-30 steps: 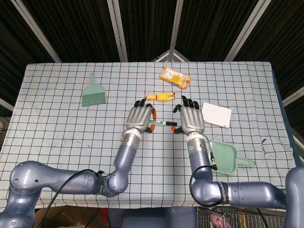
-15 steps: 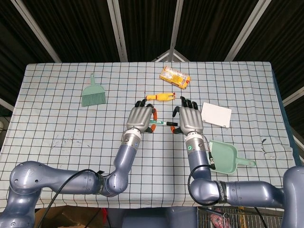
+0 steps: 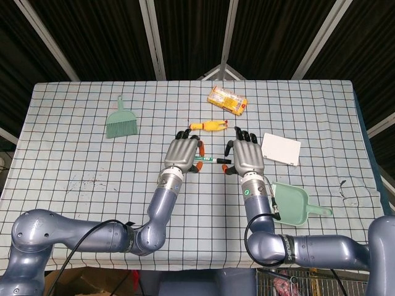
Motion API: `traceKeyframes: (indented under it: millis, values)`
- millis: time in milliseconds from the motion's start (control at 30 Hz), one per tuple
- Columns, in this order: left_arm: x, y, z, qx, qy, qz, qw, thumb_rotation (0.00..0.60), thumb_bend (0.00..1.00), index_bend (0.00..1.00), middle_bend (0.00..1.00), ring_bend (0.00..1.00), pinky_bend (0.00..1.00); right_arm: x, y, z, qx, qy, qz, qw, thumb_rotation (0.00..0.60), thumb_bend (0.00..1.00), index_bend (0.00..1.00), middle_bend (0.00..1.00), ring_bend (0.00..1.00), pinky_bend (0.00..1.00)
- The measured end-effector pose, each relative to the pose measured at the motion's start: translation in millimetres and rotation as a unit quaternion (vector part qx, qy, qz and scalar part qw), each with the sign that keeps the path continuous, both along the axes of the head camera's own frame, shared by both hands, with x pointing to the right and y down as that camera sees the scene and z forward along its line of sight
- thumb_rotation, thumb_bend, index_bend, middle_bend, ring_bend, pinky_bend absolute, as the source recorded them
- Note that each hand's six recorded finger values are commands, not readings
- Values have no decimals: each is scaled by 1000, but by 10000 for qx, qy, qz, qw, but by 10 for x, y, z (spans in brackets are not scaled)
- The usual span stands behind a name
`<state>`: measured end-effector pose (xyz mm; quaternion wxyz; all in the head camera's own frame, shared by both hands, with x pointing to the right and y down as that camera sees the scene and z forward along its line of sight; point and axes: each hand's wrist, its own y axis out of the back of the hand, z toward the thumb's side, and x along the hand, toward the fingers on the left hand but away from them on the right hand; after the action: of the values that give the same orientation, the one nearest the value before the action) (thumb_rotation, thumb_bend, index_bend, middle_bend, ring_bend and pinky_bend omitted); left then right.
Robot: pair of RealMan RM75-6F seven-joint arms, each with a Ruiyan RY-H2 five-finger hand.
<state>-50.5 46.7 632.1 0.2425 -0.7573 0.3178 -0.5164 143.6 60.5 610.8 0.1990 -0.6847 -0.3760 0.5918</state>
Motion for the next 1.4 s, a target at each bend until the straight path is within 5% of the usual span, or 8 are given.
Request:
traceKeyframes:
  millis: [867, 1400]
  values:
    - [-14, -4, 33, -29, 31, -25, 10000, 600, 576, 635, 230, 0, 0, 44, 8, 41, -81, 31, -2, 10000, 600, 394, 608, 0, 44, 0]
    - [-332, -12, 161, -117, -194, -121, 9997, 600, 575, 635, 230, 0, 0, 234, 73, 138, -165, 92, 16, 9998, 600, 397, 621, 0, 45, 0]
